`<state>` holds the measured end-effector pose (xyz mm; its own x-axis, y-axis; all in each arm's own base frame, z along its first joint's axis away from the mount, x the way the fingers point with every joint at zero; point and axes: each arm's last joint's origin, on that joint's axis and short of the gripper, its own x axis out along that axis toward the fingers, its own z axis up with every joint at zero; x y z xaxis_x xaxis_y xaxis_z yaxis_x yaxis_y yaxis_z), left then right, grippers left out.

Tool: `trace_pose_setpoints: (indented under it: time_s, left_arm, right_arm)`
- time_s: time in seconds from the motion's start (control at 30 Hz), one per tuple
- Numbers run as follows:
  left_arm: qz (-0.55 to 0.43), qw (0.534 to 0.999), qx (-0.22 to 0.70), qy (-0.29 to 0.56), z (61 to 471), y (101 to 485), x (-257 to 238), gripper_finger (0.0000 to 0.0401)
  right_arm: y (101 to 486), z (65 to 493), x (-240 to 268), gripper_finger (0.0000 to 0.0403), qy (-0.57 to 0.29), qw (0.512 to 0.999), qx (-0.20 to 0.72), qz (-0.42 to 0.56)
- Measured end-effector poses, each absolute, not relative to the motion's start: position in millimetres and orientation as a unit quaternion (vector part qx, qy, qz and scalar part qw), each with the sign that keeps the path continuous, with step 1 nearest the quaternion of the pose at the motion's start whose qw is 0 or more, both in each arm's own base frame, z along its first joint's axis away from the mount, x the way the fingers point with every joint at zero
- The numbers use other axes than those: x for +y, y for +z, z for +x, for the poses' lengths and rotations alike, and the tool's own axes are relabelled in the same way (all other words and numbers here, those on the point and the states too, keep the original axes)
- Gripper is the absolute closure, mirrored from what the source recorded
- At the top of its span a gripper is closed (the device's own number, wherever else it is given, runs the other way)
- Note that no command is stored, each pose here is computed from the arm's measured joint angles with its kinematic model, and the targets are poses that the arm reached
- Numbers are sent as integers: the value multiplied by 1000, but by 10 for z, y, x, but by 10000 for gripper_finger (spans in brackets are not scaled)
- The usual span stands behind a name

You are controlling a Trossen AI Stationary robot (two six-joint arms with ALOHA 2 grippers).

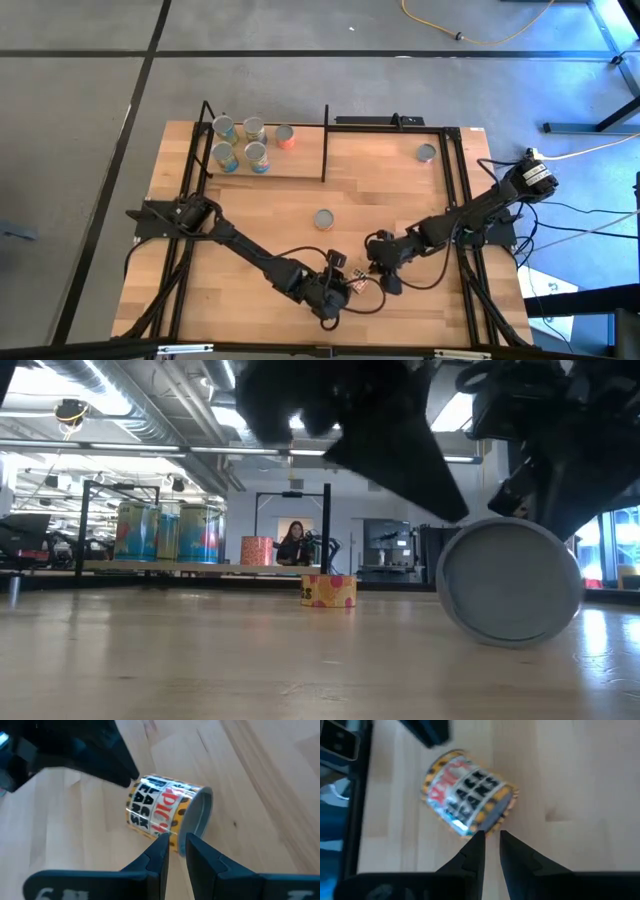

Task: Pick and place cans onto a shelf

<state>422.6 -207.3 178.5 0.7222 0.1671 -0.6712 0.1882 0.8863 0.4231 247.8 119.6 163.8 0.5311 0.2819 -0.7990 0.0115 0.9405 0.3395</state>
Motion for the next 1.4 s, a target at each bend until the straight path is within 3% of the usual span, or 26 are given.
trace_pose_setpoints:
  time_s: [0.8, 1.4]
  left_arm:
    - [232, 898, 374, -14, 4184, 1612, -2035, 345]
    - [196, 917, 347, 29, 4300, 1658, -1890, 345]
  right_arm:
    - [1625, 2479, 1205, 343, 96, 862, 471, 163]
    - [1629, 2516, 1143, 343, 92, 867, 464, 159]
